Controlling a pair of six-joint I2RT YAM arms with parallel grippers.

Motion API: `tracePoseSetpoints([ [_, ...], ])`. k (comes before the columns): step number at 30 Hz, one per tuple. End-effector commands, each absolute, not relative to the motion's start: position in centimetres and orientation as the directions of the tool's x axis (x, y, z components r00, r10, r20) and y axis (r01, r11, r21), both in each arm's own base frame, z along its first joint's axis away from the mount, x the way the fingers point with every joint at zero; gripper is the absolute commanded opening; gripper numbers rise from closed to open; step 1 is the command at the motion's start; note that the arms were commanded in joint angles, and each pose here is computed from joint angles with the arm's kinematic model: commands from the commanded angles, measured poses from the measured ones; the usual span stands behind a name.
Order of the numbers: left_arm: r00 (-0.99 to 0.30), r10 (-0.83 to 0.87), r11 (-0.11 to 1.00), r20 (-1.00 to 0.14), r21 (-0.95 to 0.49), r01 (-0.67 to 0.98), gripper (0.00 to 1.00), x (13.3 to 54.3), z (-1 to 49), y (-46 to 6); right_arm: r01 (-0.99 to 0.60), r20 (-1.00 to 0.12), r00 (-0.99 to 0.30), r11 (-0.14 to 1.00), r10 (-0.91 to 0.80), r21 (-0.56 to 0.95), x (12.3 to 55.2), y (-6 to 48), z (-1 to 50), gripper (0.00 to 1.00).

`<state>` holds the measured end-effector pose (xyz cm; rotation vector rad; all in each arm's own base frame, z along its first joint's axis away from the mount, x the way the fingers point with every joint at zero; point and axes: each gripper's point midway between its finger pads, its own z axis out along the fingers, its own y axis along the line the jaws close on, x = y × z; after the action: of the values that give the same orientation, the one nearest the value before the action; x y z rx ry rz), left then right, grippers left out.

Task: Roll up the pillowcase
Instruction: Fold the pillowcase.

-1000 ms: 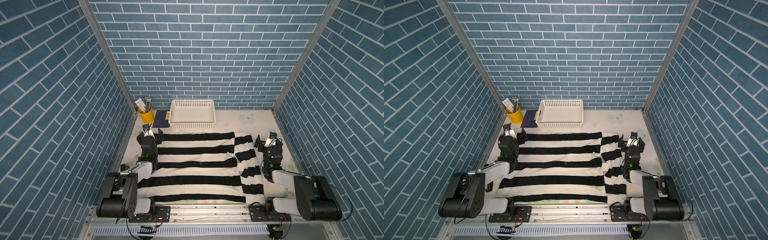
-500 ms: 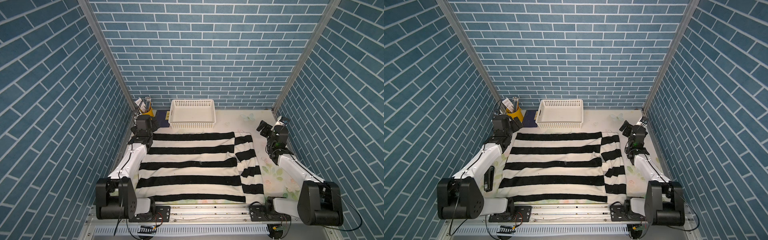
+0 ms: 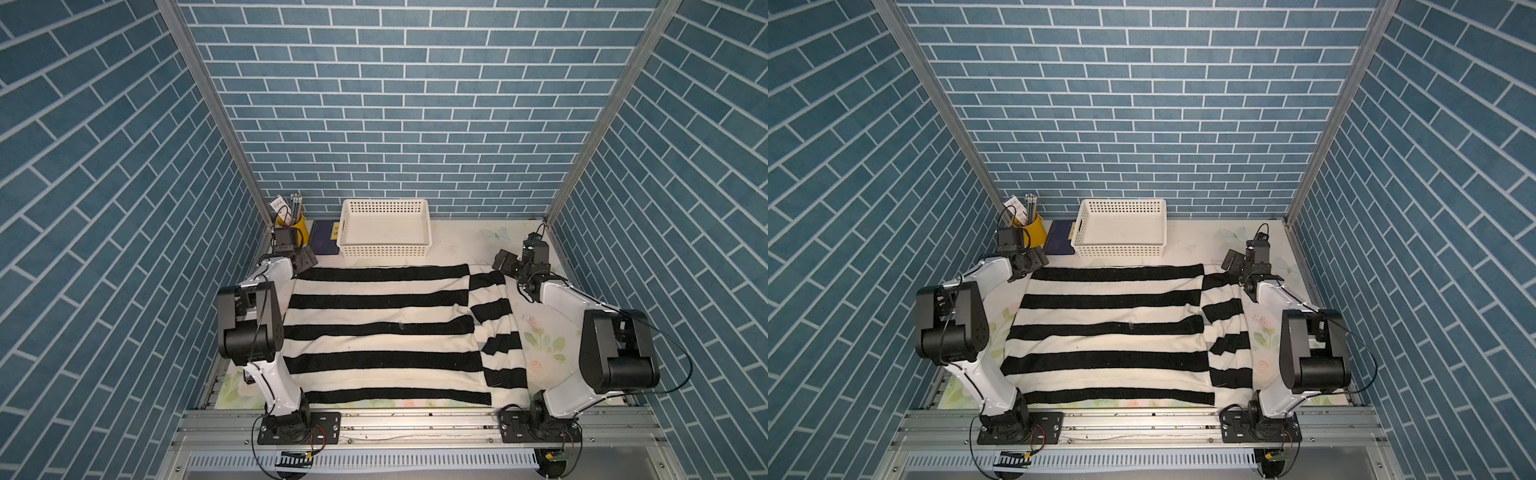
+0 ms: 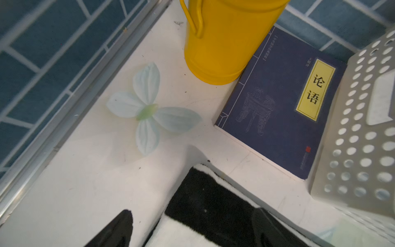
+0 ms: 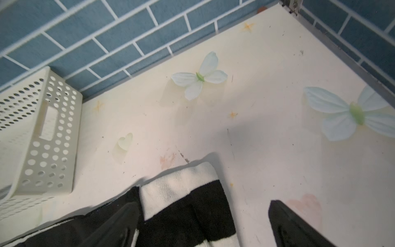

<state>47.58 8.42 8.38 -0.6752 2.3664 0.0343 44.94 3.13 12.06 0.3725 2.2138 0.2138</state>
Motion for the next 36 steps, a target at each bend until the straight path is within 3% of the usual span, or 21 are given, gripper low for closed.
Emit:
tracePoseSetpoints([
  [1,-0.687,-0.456,0.878,-0.566,-0.163,-0.449,0.87,48.3,6.4,8.2,0.188,-0.713,-0.62,0.945,0.326,0.268,45.3,3.5,11.8,1.0],
  [3,-0.703,-0.452,0.884,-0.549,-0.168,-0.437,0.82,48.8,5.4,7.9,0.194,-0.702,-0.635,0.946,0.322,0.259,45.4,3.5,11.4,1.0],
  [15,-0.731,-0.437,0.891,-0.523,-0.14,-0.432,0.76,50.7,2.5,8.3,0.226,-0.64,-0.708,0.954,0.299,0.196,46.3,3.3,9.2,0.98],
  [26,-0.738,-0.425,0.897,-0.524,-0.133,-0.422,0.39,50.0,2.0,8.2,0.237,-0.495,-0.823,0.96,0.28,0.149,48.3,3.8,4.0,0.7],
  [33,-0.732,-0.426,0.897,-0.532,-0.143,-0.418,0.42,49.9,2.4,8.1,0.268,-0.463,-0.829,0.949,0.315,0.165,50.1,3.8,2.5,0.66],
  [36,-0.733,-0.423,0.898,-0.533,-0.137,-0.418,0.43,49.9,2.5,8.2,0.267,-0.444,-0.837,0.947,0.32,0.18,50.7,4.0,1.9,0.57],
])
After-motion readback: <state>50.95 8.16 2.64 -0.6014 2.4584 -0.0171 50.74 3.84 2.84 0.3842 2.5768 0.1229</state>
